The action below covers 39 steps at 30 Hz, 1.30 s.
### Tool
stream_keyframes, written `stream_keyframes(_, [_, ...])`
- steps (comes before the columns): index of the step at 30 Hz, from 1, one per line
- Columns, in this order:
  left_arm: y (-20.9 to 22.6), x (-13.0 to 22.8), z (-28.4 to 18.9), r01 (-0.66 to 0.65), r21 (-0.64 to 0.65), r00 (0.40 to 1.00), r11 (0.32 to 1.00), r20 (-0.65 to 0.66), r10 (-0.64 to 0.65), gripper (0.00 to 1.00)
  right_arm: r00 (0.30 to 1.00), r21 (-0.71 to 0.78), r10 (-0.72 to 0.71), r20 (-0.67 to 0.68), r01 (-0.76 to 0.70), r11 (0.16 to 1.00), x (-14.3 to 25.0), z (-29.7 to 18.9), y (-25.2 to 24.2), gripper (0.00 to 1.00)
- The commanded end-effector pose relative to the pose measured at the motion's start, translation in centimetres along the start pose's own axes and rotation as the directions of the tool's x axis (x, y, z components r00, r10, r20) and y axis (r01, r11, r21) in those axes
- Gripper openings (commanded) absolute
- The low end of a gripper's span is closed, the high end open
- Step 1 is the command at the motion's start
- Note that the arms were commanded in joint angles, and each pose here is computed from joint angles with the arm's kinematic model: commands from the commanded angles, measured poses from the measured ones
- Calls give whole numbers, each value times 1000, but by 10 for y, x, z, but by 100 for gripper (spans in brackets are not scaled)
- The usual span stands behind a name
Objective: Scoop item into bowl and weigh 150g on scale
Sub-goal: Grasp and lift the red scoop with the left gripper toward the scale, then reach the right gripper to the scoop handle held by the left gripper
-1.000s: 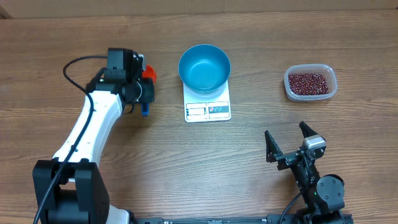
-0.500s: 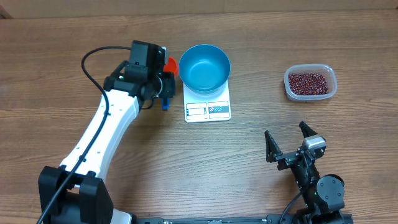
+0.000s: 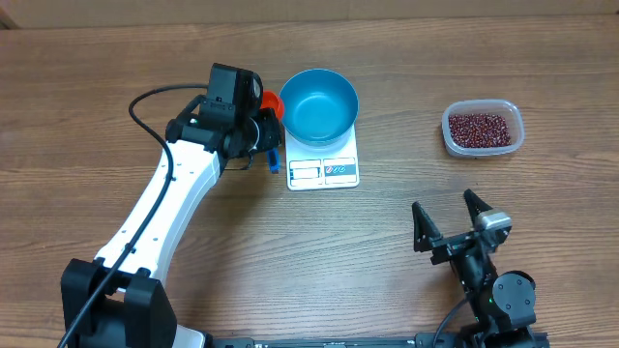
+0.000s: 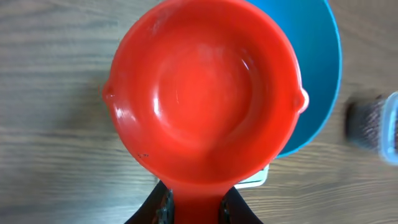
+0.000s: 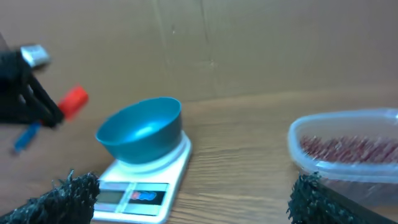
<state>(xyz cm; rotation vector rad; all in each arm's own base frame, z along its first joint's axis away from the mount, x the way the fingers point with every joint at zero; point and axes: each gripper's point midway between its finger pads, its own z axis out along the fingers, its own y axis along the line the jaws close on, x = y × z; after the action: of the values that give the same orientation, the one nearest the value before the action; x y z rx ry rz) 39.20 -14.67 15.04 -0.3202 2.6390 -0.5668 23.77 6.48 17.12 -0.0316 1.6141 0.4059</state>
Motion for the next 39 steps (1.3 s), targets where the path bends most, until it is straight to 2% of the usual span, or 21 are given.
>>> stream_keyframes(1, [-24,-4,-15,162,88,987,983,-5,-162,4,945,-9,327,4,-327,945,1,0,1,100])
stream_keyframes(4, [-29,-1,-16,250,113,968,962,-39,-247,4,881,-10,473,3,-473,881,1,0,1,100])
stream_keyframes(8, [-37,3,-17,294,145,955,945,-80,-285,4,860,-10,511,2,-511,860,1,0,1,100])
stream_keyframes(13, [-51,7,-16,269,172,962,948,-83,-258,4,854,-36,520,-16,-520,853,1,0,7,100])
stream_keyframes(19, [-78,15,-15,265,222,964,938,-88,-251,4,735,-74,674,-75,-678,732,2,-1,18,100])
stream_keyframes(25, [-102,16,-16,259,283,966,923,-80,-246,4,737,-95,671,-79,-676,731,-1,-1,21,100])
stream_keyframes(28, [-108,20,-16,267,290,964,919,-91,-252,4,745,-169,661,-88,-665,727,-12,-3,33,100])
stream_keyframes(33, [-118,26,-16,280,305,960,910,-109,-258,4,802,-317,587,-113,-589,743,-28,-11,58,100])
stream_keyframes(39, [-126,32,-18,318,319,947,893,-149,-285,4,845,-371,519,-128,-526,765,-34,-16,70,100])
